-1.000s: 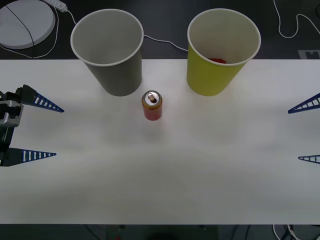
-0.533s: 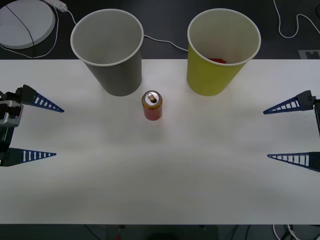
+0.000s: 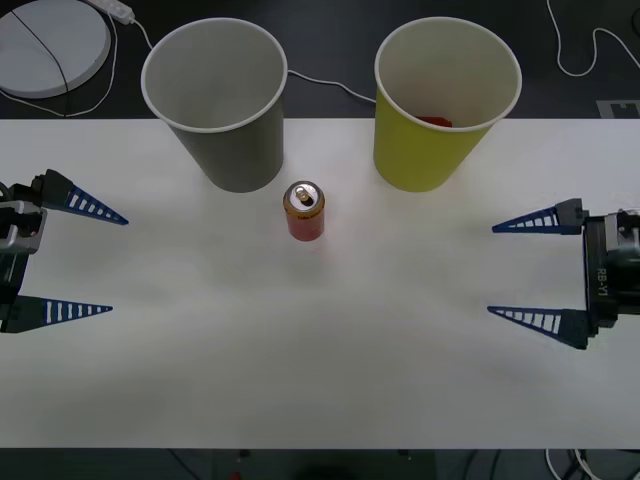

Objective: Put the can into the green bin and the plastic bottle into the gray bin

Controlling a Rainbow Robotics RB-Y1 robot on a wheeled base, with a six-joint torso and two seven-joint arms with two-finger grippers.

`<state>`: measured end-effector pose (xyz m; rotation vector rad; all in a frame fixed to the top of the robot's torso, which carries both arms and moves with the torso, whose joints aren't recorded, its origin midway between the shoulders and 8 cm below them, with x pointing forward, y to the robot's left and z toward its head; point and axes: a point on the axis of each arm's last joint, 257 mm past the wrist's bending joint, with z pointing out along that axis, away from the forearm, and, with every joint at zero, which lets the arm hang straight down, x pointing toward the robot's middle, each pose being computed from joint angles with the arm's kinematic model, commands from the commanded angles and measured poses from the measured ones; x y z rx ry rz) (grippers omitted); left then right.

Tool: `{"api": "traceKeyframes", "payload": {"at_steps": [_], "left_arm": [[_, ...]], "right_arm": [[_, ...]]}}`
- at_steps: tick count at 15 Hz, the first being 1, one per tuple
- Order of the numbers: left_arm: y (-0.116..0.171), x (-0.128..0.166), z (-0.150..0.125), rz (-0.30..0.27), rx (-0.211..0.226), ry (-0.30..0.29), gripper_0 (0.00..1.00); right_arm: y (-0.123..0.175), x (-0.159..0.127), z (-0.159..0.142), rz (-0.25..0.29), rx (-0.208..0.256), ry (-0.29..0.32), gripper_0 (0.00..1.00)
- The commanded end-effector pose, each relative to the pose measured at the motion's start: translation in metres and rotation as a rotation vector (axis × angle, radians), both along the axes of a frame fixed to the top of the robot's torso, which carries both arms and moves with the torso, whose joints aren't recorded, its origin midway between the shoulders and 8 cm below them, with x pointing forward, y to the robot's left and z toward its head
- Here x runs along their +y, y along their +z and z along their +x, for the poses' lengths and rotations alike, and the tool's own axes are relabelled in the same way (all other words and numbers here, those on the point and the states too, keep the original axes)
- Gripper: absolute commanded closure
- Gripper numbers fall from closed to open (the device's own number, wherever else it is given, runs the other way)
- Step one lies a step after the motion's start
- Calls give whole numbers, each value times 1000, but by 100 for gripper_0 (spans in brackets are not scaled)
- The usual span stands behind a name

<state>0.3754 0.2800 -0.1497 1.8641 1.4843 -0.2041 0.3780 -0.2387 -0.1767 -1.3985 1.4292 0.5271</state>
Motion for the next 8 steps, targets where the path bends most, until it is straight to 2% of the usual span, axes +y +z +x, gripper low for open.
{"api": "traceKeyframes", "payload": {"at_steps": [1,5,6,8], "left_arm": [[0,0,0,0,0,0,0],[0,0,0,0,0,0,0],[0,0,0,0,0,0,0],[0,0,0,0,0,0,0]], "right_arm": [[-8,10,3,65,3,-17,0],[-20,23,12,144,5,-59,0],[-24,28,15,148,1,-67,0],[-34,40,25,175,-3,-119,0]]}}
